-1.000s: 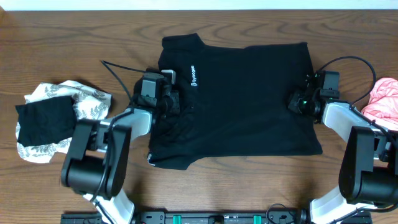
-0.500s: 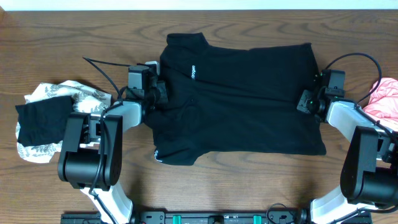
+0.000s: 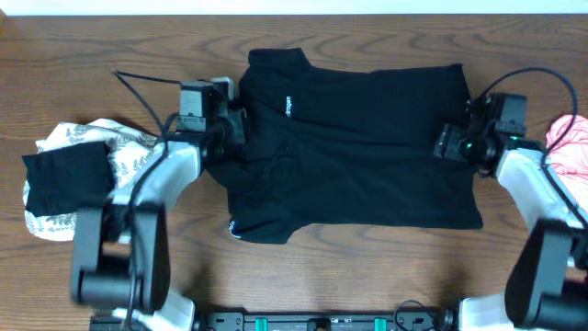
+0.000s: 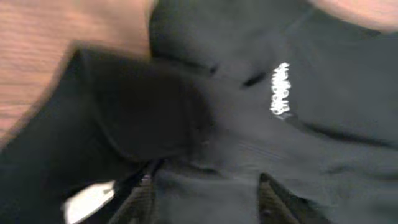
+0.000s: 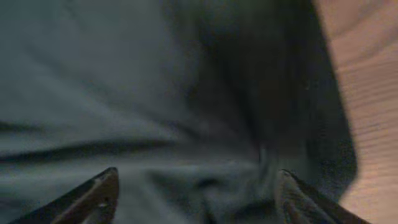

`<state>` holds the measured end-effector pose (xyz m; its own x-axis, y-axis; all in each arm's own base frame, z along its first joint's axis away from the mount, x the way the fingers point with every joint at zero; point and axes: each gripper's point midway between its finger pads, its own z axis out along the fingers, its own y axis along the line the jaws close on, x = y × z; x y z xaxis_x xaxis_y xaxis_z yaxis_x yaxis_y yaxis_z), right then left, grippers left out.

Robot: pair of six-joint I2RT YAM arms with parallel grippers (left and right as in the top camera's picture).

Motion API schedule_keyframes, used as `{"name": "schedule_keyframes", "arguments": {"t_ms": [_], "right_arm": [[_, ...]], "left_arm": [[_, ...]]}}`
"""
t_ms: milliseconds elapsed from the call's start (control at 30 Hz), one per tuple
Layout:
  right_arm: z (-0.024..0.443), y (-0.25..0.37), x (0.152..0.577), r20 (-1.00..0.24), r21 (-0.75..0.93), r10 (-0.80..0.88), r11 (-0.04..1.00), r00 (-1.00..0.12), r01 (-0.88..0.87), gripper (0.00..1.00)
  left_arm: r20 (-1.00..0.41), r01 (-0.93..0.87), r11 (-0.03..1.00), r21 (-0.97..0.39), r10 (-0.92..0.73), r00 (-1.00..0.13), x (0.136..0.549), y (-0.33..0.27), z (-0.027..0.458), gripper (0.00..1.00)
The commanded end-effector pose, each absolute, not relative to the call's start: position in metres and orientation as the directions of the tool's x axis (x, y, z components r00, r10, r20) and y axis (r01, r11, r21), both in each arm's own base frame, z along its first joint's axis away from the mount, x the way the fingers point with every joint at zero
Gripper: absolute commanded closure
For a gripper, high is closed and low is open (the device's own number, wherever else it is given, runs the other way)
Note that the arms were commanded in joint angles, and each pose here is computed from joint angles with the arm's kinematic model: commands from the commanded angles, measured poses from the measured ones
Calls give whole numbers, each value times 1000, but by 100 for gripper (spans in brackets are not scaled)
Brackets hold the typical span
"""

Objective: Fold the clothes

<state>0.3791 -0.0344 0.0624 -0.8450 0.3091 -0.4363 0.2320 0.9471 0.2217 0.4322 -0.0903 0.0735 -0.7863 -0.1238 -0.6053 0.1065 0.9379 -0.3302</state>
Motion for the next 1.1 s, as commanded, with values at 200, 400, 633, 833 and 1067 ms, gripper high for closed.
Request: {"name": "schedule_keyframes", "arguments": {"t_ms": [200,400,633,833,1067], "right_arm": [[120,-29,349,-417,283,399,911,-817,301,15],[102,-23,306,-244,241,414,902,-877,359,14],[95,-23,280,-148,197,415,902,-898,384,15],[87,-29,252,-58,111,417,906,-907,409,15],[72,-23,239,-12,117,419,902,-908,415,14]], "left_arm": [[-648,129,940,-315,-113,-753,385,-82,166,38],[-381,20,949,-314,-107,-918,313,-75,130,38],[-70,-187,939,-289,-215,-974,243,-68,87,38],[3,-298,931,-210,-304,-953,208,-54,43,38],[-82,-259,918,-301,-295,-952,212,-63,2,35]]}}
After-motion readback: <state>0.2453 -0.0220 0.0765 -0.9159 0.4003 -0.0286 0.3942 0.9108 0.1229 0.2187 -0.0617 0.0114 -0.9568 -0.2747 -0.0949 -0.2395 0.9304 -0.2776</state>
